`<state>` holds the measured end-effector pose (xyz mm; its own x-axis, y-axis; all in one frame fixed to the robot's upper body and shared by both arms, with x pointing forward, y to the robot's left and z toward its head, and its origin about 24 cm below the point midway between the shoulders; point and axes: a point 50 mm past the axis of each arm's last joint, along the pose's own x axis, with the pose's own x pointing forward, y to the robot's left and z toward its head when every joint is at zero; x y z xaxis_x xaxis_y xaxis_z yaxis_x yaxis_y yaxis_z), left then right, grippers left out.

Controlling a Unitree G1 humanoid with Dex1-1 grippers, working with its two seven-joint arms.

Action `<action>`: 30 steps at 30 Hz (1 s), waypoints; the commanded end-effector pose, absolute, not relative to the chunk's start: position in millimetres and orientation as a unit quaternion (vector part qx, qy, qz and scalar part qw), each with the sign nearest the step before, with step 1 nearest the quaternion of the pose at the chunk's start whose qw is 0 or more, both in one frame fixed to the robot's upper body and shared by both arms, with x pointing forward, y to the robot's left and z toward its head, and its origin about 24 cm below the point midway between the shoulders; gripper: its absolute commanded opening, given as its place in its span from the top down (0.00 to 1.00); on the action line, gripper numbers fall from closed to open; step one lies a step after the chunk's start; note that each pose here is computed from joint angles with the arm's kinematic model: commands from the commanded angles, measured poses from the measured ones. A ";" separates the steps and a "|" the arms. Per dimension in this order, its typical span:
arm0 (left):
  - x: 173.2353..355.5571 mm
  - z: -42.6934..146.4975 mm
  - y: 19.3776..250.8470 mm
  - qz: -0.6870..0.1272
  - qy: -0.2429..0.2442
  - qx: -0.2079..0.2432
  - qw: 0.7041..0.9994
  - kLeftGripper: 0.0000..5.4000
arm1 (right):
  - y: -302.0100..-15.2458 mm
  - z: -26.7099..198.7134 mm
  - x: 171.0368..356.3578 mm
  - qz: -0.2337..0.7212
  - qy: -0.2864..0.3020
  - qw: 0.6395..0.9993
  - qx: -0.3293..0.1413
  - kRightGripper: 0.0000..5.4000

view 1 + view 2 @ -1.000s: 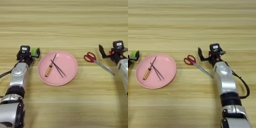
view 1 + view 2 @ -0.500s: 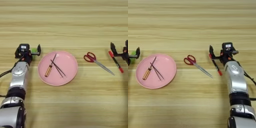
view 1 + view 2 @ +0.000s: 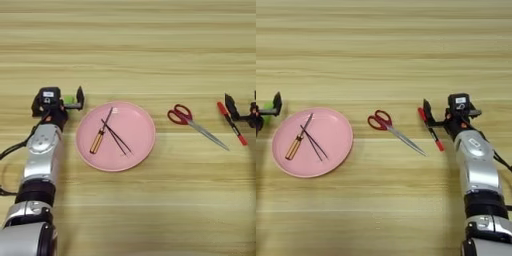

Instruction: Move the objects on the table

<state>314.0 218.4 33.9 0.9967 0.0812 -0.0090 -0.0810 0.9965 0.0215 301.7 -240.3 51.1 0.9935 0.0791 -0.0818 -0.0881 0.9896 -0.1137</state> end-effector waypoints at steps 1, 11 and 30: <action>311.6 30.8 216.6 0.044 0.013 0.009 0.999 0.00 | -235.2 53.3 297.3 0.065 0.035 0.995 -0.070 0.00; 311.3 31.2 215.7 0.047 0.012 0.007 0.999 0.00 | -227.8 42.5 292.1 0.091 0.060 0.991 -0.081 0.00; 311.8 32.2 215.4 0.051 0.010 0.004 0.999 0.00 | -228.5 9.0 292.3 0.083 0.135 0.985 -0.072 0.00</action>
